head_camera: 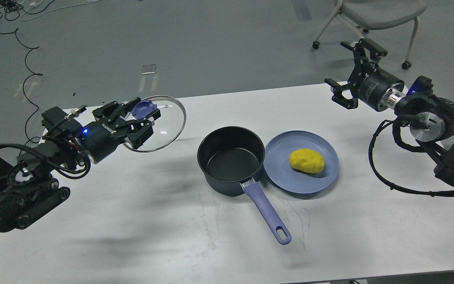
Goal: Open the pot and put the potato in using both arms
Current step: 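Lift the glass lid off the pot with the left gripper, then set the lid on the table and release it with the left gripper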
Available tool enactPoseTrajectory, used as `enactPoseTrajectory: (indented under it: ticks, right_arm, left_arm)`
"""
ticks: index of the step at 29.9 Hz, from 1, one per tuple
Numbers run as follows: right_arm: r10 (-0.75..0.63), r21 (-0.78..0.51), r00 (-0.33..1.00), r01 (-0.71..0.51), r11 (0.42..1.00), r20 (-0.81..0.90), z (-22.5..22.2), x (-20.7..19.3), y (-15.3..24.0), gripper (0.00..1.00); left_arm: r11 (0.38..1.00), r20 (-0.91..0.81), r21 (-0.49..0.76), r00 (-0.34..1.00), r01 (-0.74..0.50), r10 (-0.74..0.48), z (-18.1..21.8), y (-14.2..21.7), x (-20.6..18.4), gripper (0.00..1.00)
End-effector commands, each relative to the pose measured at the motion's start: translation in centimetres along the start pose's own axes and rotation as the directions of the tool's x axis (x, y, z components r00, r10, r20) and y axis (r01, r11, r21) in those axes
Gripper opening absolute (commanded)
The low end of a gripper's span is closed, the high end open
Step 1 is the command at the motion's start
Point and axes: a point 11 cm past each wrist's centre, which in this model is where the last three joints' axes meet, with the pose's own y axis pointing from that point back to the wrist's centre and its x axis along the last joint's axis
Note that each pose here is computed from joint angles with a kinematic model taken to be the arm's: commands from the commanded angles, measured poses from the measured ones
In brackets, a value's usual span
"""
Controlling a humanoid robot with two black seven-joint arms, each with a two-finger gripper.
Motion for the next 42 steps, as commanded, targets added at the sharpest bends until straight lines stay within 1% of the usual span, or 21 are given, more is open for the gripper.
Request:
enactPoseTrajectory:
  ticks: [1, 4, 8, 11, 19, 22, 23, 24, 26, 27, 28, 29, 30, 36, 39, 40, 42]
  right_arm:
    - [-0.005, 0.0, 1.0, 0.005, 1.0, -0.001, -0.1, -0.2, -0.2, 1.0]
    - [-0.008, 0.001, 1.0, 0.008, 1.0, -0.002, -0.1, -0.3, -0.3, 1.0]
    - [-0.007, 0.0, 1.0, 0.007, 1.0, -0.004, -0.1, -0.3, -0.2, 1.0]
    - [-0.006, 0.0, 1.0, 0.006, 1.0, -0.005, -0.2, -0.2, -0.2, 1.0]
    - [-0.005, 0.0, 1.0, 0.005, 1.0, -0.006, -0.2, -0.1, -0.1, 1.0]
    - [-0.001, -0.001, 1.0, 0.001, 1.0, -0.005, -0.1, 0.0, 0.0, 1.0]
    - [-0.001, -0.002, 1.0, 0.001, 1.0, -0.005, -0.1, 0.0, 0.0, 1.0]
    - [-0.001, -0.002, 1.0, 0.001, 1.0, -0.005, -0.1, 0.0, 0.0, 1.0]
    - [-0.001, -0.002, 1.0, 0.001, 1.0, -0.005, -0.1, 0.0, 0.0, 1.0]
    - [-0.001, -0.002, 1.0, 0.001, 1.0, -0.005, -0.1, 0.0, 0.0, 1.0]
    - [0.0, -0.001, 1.0, 0.0, 1.0, -0.004, -0.1, 0.0, 0.0, 1.0]
    - [-0.001, -0.002, 1.0, 0.001, 1.0, -0.005, -0.1, 0.0, 0.0, 1.0]
    - [0.0, -0.001, 1.0, 0.0, 1.0, -0.004, -0.1, 0.0, 0.0, 1.0]
    - [0.0, -0.001, 1.0, 0.0, 1.0, -0.004, -0.1, 0.0, 0.0, 1.0]
    - [0.0, -0.001, 1.0, 0.0, 1.0, -0.004, -0.1, 0.0, 0.0, 1.0]
    - [0.0, 0.001, 1.0, 0.0, 1.0, -0.003, -0.1, 0.0, 0.0, 1.0]
    - [0.0, 0.001, 1.0, 0.0, 1.0, -0.003, -0.1, 0.0, 0.0, 1.0]
  left_arm:
    - [0.999, -0.037, 0.016, 0.998, 0.046, -0.046, 0.3, 1.7, -3.1, 0.35]
    - [0.995, -0.075, 0.023, 0.993, 0.094, -0.092, 0.9, 2.9, -5.8, 0.35]
    - [0.992, -0.084, 0.04, 0.99, 0.117, -0.113, 0.7, 3.6, -6.9, 0.36]
    - [0.985, -0.079, 0.087, 0.986, 0.152, -0.145, -0.5, 4.7, -8.2, 0.36]
    - [0.984, -0.093, 0.081, 0.984, 0.159, -0.151, 0.1, 4.1, -9.2, 0.36]
    - [0.985, -0.113, 0.066, 0.982, 0.159, -0.15, 0.9, 3.7, -9.8, 0.39]
    - [0.985, -0.111, 0.07, 0.982, 0.16, -0.152, 0.8, 3.7, -9.9, 0.41]
    - [0.984, -0.113, 0.073, 0.982, 0.16, -0.151, 0.8, 3.7, -9.9, 0.48]
    - [0.985, -0.122, 0.077, 0.982, 0.153, -0.143, 0.8, 3.5, -9.9, 0.56]
    - [0.986, -0.135, 0.079, 0.982, 0.147, -0.135, 1.0, 3.2, -10.0, 0.64]
    - [0.986, -0.14, 0.081, 0.981, 0.144, -0.132, 1.0, 3.1, -10.0, 0.68]
    - [0.986, -0.142, 0.082, 0.981, 0.144, -0.132, 1.1, 3.0, -10.1, 0.74]
    - [0.985, -0.142, 0.084, 0.981, 0.148, -0.135, 1.0, 3.1, -10.2, 0.77]
    - [0.984, -0.147, 0.086, 0.979, 0.157, -0.144, 1.1, 3.3, -10.7, 0.79]
    - [0.984, -0.149, 0.087, 0.978, 0.158, -0.144, 1.1, 3.4, -10.8, 0.82]
    - [0.984, -0.15, 0.085, 0.978, 0.157, -0.144, 1.2, 3.4, -10.8, 0.83]
    - [0.985, -0.15, 0.089, 0.98, 0.149, -0.135, 1.1, 3.2, -10.5, 0.89]
